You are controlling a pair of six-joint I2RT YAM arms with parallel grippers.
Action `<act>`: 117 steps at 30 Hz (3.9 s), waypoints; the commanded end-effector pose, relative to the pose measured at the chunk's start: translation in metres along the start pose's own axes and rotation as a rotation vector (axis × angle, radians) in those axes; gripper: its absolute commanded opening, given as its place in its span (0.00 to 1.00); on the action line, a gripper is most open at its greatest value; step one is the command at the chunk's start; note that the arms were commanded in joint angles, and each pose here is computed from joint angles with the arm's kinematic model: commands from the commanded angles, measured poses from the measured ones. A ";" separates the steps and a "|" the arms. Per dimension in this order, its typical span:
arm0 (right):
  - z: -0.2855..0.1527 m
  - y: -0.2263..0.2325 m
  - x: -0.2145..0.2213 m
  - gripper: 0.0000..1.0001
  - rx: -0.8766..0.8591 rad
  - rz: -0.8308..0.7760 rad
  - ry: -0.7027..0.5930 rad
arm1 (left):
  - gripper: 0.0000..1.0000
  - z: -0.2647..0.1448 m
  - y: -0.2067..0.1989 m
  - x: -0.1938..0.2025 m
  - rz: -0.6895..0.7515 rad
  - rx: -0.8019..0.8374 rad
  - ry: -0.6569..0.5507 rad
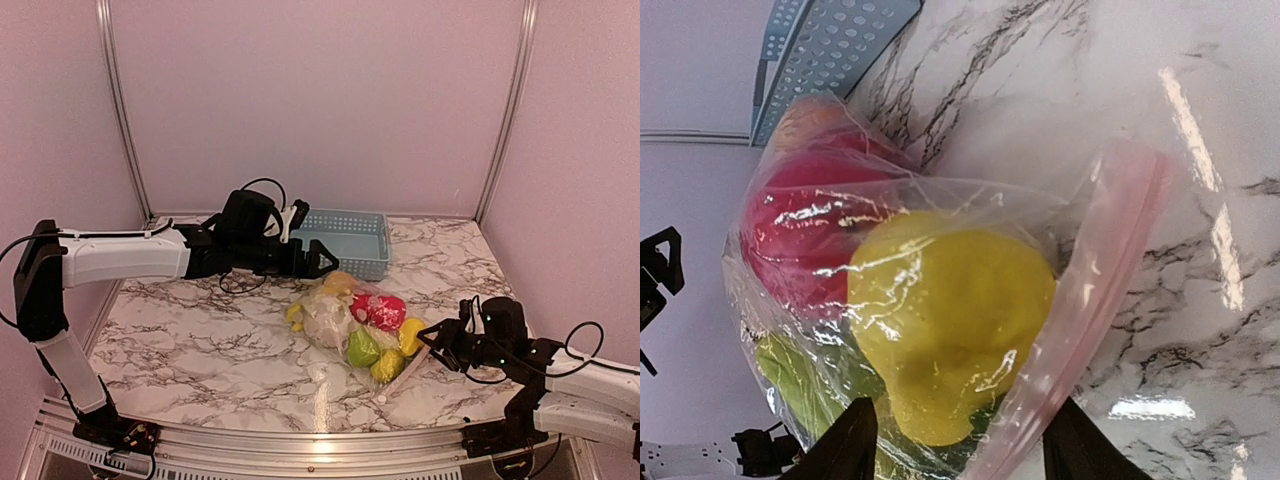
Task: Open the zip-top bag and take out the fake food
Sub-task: Pick up the zipper food storage bag at the center of the board, then adjust the zipper food storage bag at the center of the board.
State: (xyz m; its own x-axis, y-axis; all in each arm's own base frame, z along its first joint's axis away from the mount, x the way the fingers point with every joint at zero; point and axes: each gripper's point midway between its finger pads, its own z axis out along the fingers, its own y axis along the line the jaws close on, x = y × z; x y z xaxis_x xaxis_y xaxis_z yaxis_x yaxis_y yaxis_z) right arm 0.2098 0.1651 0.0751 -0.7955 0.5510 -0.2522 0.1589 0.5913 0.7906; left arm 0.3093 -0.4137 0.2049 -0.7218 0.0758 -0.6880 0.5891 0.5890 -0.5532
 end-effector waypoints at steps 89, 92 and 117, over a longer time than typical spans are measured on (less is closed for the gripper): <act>-0.001 0.362 0.003 0.00 -0.124 -1.403 0.157 | 0.38 -0.091 -0.062 -0.097 0.891 0.594 -0.153; -0.002 0.363 0.002 0.00 -0.125 -1.402 0.154 | 0.26 -0.090 -0.062 -0.097 0.872 0.595 -0.154; -0.035 0.296 -0.024 0.93 -0.178 -1.206 -0.085 | 0.00 -0.105 -0.034 -0.130 0.755 0.331 -0.436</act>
State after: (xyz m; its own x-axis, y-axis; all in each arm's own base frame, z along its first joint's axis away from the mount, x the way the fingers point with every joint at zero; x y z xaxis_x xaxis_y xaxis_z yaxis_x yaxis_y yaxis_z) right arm 0.2539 0.3147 0.3379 -0.2917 -0.3392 -0.8944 -0.7558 0.6548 -0.0018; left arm 0.3400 -0.3701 0.3199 -0.0364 0.1009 -0.9942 0.9855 0.1686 -0.0190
